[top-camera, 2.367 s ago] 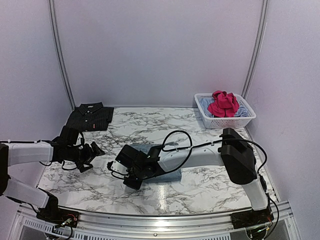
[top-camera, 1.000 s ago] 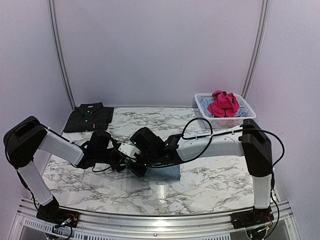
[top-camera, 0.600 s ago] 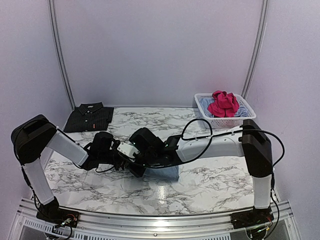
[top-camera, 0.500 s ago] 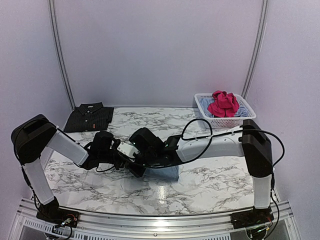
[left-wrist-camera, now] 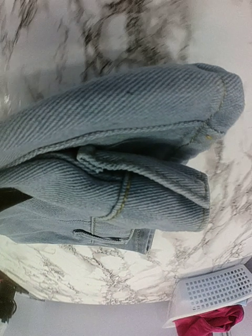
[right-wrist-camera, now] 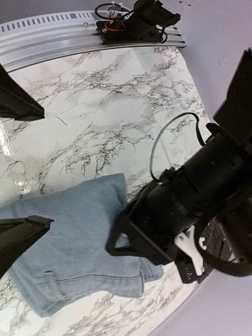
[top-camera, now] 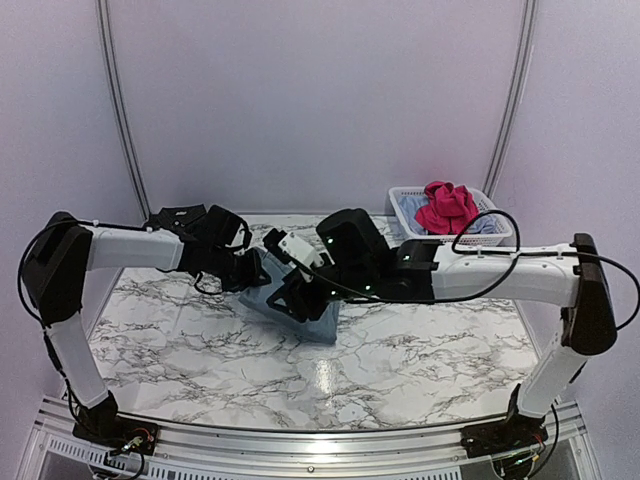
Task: Fold and stack the mixed laundry pile
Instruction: Pass from the right arm to the left, then place the square-folded skirt at the corner of the board.
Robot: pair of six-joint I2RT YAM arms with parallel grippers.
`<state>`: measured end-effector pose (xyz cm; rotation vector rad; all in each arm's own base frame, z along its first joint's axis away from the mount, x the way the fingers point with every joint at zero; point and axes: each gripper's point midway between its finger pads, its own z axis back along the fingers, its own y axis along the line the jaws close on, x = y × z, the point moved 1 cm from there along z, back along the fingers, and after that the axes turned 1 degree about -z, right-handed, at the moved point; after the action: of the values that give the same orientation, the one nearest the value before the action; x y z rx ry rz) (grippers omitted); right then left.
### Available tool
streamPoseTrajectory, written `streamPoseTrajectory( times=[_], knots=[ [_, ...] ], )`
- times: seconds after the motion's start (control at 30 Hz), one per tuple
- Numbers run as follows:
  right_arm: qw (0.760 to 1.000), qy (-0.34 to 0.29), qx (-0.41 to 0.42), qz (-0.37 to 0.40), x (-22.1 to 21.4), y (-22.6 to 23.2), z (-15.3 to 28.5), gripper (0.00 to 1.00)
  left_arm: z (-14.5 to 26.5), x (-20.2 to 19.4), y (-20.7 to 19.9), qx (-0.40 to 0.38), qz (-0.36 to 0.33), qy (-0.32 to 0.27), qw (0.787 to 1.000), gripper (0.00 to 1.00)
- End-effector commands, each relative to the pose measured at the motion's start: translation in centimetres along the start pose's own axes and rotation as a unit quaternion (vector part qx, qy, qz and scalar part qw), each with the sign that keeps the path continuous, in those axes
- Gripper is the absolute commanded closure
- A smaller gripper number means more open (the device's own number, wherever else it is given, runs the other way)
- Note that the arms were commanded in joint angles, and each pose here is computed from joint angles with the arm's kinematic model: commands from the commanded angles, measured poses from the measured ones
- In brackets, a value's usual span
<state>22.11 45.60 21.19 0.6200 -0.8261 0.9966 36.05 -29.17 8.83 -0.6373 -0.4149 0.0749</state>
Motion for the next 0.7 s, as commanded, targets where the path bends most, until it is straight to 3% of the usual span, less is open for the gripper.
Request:
streamPoseTrajectory(
  times=[0.0, 0.1, 0.2, 0.43, 0.67],
  knots=[
    [1.000, -0.014, -0.009, -0.024, 0.3, -1.0, 3.0, 0.35, 1.8, 4.2, 5.1, 0.110, -0.083, 0.021, 0.990, 1.00],
    [0.999, -0.016, -0.028, -0.038, -0.6, -2.3, 4.3, 0.23, 2.5, 8.3, 4.8, 0.134, -0.148, 0.018, 0.980, 1.00],
    [0.998, -0.011, -0.041, -0.053, -1.7, -3.4, 5.1, 0.19, 2.9, 11.9, 4.3, 0.172, -0.207, 0.012, 0.963, 1.00],
    [0.996, 0.006, -0.058, -0.062, -3.1, -4.4, 5.9, 0.16, 4.7, 20.2, 3.7, 0.234, -0.265, -0.060, 0.934, 1.00],
    [0.997, 0.017, -0.056, -0.059, -4.0, -4.8, 5.4, 0.15, 7.2, 23.9, 2.9, 0.241, -0.299, -0.100, 0.918, 1.00]
  ],
)
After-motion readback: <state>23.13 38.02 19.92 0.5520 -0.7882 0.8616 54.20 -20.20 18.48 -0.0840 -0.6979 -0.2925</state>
